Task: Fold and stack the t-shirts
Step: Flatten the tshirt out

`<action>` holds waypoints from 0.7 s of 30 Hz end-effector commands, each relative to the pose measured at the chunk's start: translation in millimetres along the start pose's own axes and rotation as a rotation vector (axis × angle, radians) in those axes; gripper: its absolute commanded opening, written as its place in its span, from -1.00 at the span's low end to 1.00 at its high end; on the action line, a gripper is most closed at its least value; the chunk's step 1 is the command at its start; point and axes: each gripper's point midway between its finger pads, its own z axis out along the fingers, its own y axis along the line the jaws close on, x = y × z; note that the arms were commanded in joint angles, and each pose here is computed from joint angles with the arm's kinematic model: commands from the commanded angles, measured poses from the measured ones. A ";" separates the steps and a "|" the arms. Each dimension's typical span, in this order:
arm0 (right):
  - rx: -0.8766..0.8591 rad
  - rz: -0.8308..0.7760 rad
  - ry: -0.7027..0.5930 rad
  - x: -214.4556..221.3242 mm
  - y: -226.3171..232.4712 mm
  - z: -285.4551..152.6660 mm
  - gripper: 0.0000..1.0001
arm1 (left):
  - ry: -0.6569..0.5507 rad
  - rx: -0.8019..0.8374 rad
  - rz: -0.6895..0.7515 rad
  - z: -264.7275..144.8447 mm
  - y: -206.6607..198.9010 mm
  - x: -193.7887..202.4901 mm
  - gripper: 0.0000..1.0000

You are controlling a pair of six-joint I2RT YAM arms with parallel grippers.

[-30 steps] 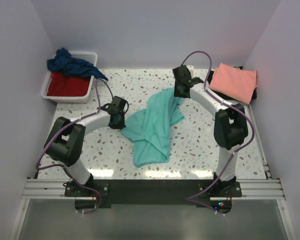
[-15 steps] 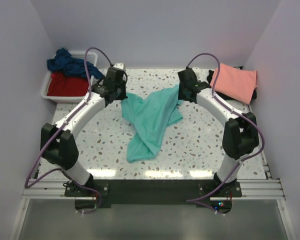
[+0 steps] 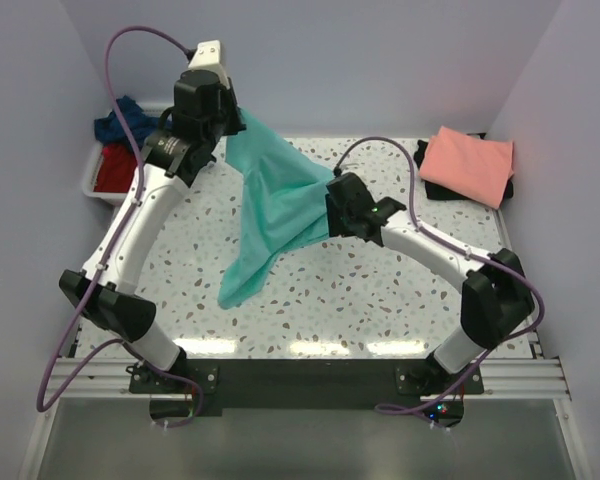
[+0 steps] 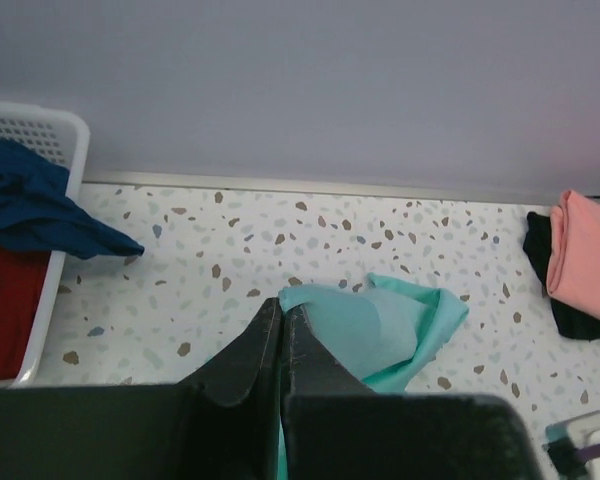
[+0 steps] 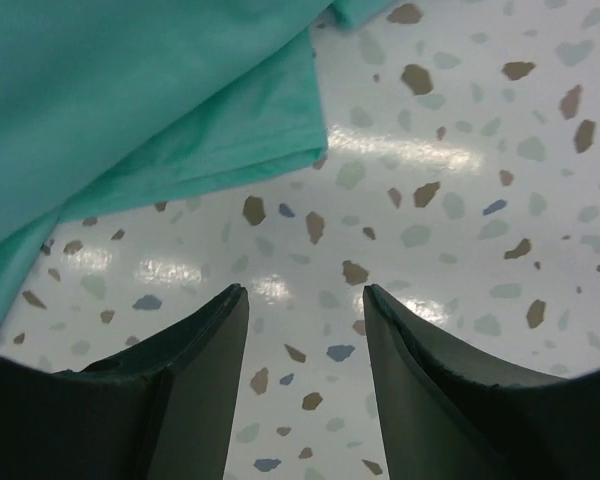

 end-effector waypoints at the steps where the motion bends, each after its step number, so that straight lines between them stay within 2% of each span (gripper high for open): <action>1: -0.147 -0.038 0.028 15.7 41.9 1.8 0.07 | -0.144 -0.079 -0.010 -15.9 14.5 -50.6 -1.00; 9: -0.382 -0.230 0.087 39.4 126.4 -9.5 0.08 | -0.252 -0.231 0.004 -25.2 41.5 -76.2 -1.00; 15: -0.457 -0.440 0.128 77.0 189.0 -23.3 0.08 | -0.229 -0.317 0.049 -8.8 56.8 -65.9 -1.00; 21: -0.552 -0.499 0.096 85.0 236.4 -48.1 0.08 | -0.159 -0.360 0.092 15.9 74.3 -41.9 -1.00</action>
